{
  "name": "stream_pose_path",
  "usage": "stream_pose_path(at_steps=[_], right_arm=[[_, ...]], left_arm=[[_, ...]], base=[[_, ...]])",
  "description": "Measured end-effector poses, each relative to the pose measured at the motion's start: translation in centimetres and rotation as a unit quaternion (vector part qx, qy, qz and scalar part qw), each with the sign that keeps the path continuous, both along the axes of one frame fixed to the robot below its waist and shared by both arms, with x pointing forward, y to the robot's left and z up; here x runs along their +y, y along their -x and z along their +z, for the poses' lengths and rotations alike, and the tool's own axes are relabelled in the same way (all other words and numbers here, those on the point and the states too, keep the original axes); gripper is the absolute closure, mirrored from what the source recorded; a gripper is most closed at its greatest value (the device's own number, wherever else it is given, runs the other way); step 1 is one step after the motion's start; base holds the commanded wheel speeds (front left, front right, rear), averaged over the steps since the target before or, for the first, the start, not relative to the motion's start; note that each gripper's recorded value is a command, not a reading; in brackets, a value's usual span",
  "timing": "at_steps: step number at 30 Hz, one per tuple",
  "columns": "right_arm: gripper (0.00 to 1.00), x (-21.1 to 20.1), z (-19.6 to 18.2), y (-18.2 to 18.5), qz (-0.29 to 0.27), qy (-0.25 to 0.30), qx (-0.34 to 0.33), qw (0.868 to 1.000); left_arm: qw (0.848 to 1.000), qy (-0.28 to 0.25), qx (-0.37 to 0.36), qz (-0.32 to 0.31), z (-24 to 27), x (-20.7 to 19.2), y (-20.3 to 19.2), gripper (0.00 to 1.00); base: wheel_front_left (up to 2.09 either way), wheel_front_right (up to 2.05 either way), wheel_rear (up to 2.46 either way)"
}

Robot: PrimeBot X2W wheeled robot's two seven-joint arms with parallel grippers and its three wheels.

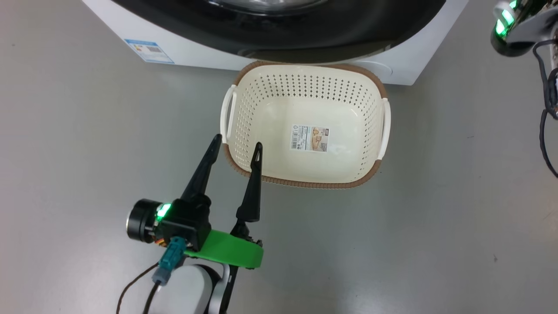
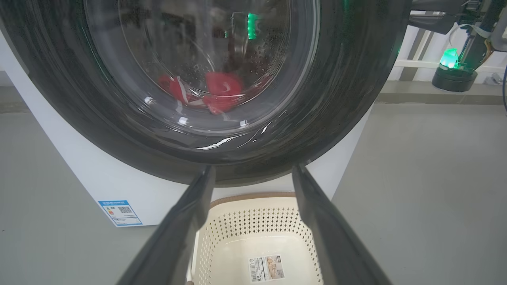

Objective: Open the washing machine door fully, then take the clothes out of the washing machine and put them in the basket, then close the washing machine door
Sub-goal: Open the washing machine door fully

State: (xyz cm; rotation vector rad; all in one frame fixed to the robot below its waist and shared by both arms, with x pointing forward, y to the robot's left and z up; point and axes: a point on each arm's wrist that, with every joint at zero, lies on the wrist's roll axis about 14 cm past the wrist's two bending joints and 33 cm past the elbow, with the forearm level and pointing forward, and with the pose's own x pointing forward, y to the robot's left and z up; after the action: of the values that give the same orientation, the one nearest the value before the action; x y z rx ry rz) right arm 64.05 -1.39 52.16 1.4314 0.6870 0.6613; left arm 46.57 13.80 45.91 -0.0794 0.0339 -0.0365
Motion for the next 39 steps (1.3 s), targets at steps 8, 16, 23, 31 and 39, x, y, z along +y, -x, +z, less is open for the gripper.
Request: stream_pose_path(at_steps=[8, 16, 23, 31, 39], right_arm=[[1.00, 0.0, 0.0, 1.6, 0.023, -0.004, 0.006, 1.000], [1.00, 0.1, 0.0, 3.1, 0.039, -0.004, 0.010, 0.999], [1.00, 0.2, 0.3, 3.7, 0.032, -0.008, 0.010, 0.999], [1.00, 0.8, 0.2, 4.2, 0.031, -0.016, 0.014, 0.999], [1.00, 1.4, 0.1, 5.8, 0.053, -0.021, 0.021, 0.998]], left_arm=[[1.000, 0.000, -0.002, -0.003, 0.3, -0.2, 0.1, 0.00], [1.000, -0.001, -0.007, -0.005, 0.9, -0.4, 0.4, 0.00], [1.000, -0.001, -0.010, -0.006, 1.3, -0.5, 0.6, 0.00], [1.000, -0.003, -0.010, -0.004, 1.4, -0.3, 0.8, 0.00], [1.000, -0.005, -0.014, -0.002, 1.9, -0.2, 1.2, 0.00]], base=[[0.00, 0.00, 0.00], [0.00, 0.00, 0.00], [0.00, 0.00, 0.00], [0.00, 0.00, 0.00], [0.00, 0.00, 0.00]])
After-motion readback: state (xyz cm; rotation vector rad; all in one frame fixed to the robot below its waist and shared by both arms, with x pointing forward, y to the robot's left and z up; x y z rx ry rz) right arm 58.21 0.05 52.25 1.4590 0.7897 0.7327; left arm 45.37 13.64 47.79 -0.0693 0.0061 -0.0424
